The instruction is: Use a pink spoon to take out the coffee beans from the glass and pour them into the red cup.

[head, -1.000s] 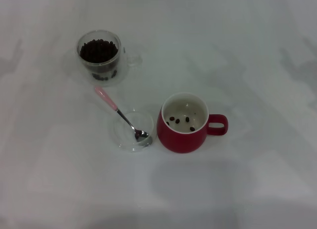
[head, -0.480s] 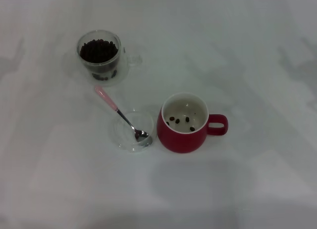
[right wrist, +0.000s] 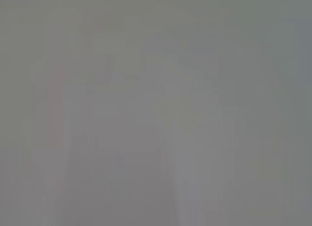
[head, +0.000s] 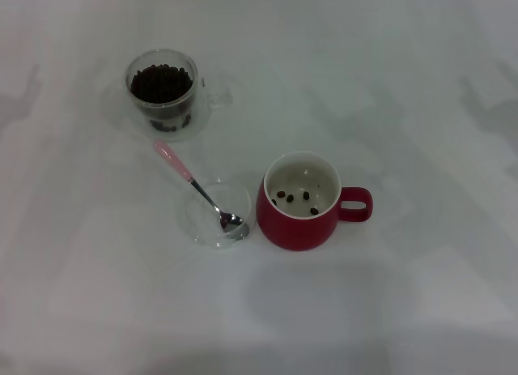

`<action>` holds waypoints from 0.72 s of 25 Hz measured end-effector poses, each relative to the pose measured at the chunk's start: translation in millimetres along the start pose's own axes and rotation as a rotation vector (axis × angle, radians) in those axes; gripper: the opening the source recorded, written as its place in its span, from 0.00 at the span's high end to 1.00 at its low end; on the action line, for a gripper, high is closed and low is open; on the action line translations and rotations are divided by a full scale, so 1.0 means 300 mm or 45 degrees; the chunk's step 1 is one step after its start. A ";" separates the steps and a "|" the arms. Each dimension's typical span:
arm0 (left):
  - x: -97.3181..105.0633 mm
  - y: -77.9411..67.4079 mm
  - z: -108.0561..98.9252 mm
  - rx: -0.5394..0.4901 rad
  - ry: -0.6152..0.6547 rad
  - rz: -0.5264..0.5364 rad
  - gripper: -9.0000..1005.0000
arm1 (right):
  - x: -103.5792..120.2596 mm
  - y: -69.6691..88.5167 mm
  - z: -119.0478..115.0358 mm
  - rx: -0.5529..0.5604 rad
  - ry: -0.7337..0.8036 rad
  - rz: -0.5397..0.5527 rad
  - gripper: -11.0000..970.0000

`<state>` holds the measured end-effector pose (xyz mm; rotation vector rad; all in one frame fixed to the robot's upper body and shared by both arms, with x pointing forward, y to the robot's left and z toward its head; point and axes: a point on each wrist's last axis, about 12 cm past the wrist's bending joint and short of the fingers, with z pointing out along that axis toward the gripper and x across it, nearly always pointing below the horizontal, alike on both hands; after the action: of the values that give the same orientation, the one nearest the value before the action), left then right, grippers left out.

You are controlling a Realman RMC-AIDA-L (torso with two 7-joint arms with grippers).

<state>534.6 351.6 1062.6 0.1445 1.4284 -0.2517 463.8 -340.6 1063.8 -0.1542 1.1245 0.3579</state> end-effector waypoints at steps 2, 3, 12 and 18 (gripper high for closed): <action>-0.003 0.002 0.003 0.003 -0.002 0.004 0.30 | 0.002 0.002 -0.002 0.000 0.005 0.004 0.19; -0.004 0.003 0.004 0.005 -0.002 0.008 0.30 | 0.003 0.003 -0.002 -0.001 0.006 0.007 0.19; -0.007 0.002 0.008 0.011 -0.003 0.039 0.30 | 0.007 0.008 -0.003 -0.009 0.015 0.008 0.19; -0.002 -0.004 0.007 0.007 -0.004 0.055 0.30 | 0.008 0.008 -0.002 -0.009 0.020 0.006 0.19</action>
<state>536.2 350.0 1063.5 0.1789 1.4203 -0.2200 463.5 -338.1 1061.4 -0.1605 1.1393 0.3654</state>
